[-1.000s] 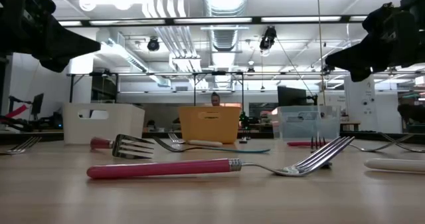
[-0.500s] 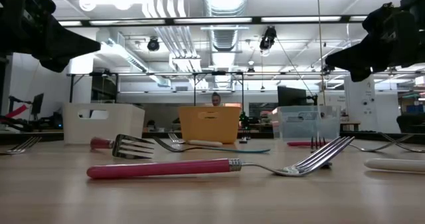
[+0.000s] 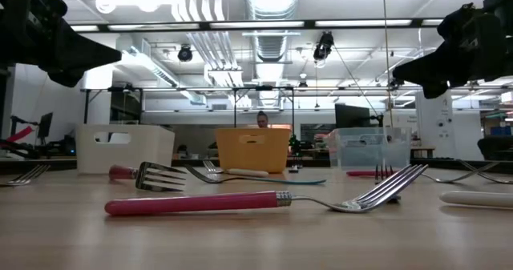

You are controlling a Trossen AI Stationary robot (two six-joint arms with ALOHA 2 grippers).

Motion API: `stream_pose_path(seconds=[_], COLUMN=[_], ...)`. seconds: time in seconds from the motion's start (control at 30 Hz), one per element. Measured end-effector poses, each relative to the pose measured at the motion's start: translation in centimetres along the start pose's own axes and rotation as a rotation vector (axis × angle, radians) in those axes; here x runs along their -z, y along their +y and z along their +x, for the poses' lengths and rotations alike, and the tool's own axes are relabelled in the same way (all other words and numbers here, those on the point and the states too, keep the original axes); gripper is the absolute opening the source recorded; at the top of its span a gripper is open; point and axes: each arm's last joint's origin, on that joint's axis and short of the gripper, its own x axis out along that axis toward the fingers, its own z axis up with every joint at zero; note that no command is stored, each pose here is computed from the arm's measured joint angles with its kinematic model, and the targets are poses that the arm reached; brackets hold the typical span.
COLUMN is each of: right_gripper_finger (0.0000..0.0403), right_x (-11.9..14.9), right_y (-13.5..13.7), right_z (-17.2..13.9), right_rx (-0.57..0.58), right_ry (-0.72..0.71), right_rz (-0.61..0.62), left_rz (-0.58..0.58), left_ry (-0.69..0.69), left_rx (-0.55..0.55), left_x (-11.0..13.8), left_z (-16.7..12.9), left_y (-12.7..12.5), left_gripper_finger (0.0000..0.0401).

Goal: Sort silverware by color (type)

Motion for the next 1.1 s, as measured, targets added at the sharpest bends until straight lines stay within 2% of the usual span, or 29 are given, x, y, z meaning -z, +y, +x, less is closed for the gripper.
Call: stream_pose_path(seconds=[0.87, 1.0, 1.1], right_gripper_finger=[0.0052, 0.0052, 0.0052], right_x=[0.0, -0.02, -0.04], right_y=[0.0, 0.0, -0.01], right_z=[0.0, 0.0, 0.0], right_rx=[0.0, 0.001, 0.003], right_ry=[0.0, -0.003, -0.004], right_rz=[-0.004, -0.177, -0.293], left_rz=[0.0, 0.013, 0.113], left_ry=[0.0, 0.0, -0.005], left_rx=[0.0, -0.001, -0.005], left_x=[0.0, 0.0, -0.07], left_z=[0.0, 0.0, 0.0], left_y=[0.0, 0.0, 0.01], left_gripper_finger=[0.0, 0.0, 0.0])
